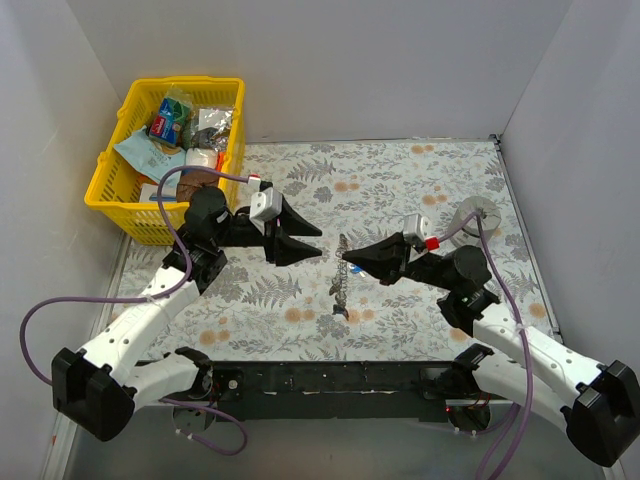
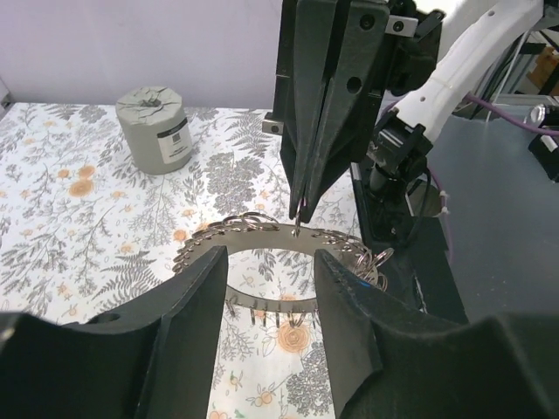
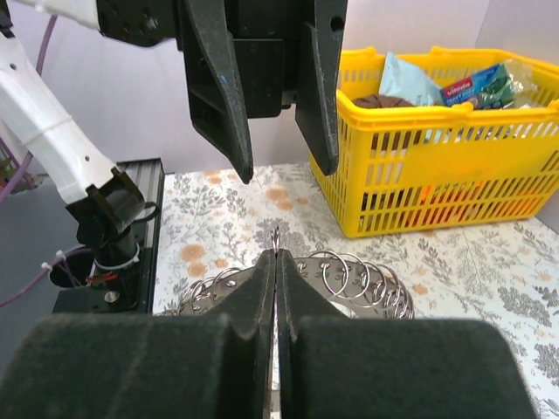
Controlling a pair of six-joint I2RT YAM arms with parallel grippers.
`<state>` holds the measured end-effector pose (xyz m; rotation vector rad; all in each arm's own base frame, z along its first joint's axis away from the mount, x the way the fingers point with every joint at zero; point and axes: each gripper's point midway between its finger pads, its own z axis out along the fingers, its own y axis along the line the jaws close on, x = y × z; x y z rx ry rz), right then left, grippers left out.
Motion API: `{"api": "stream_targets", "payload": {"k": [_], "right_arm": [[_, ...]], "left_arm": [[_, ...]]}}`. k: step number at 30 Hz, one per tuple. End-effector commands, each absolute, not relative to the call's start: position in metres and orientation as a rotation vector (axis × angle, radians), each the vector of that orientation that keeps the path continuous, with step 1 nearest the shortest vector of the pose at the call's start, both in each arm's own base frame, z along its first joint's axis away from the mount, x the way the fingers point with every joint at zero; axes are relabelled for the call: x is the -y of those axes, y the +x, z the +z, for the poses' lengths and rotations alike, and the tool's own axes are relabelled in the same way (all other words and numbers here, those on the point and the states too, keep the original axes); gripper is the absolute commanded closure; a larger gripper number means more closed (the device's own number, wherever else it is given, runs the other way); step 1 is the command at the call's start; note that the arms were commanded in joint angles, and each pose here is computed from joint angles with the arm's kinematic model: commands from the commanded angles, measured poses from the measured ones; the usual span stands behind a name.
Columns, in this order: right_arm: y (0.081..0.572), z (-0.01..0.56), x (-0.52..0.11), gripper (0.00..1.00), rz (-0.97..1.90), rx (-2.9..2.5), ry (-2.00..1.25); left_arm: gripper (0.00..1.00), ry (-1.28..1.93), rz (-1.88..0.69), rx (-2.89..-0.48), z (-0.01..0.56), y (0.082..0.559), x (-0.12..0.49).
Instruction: Put the keys on the keyring
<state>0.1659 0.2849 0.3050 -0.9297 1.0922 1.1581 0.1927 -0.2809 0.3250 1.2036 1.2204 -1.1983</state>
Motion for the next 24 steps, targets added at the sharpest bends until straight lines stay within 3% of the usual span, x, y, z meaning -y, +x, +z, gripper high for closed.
{"api": "stream_targets", "payload": {"k": [1,10,24], "right_arm": [[0.155,0.354,-0.271,0.99,1.137,-0.850,-0.836],[0.139,0.361,-0.273,0.99,1.213,-0.743,-0.869],[0.143,0.360,-0.275,0.99,1.217,-0.758,-0.865]], "left_arm": [[0.57,1.212,-1.288,-1.064,0.355,0.173,0.280],[0.66,1.193,-1.404,-1.069,0.351,0.173,0.287],[0.70,1.247,-1.429,-1.099,0.338,0.168,0.313]]}}
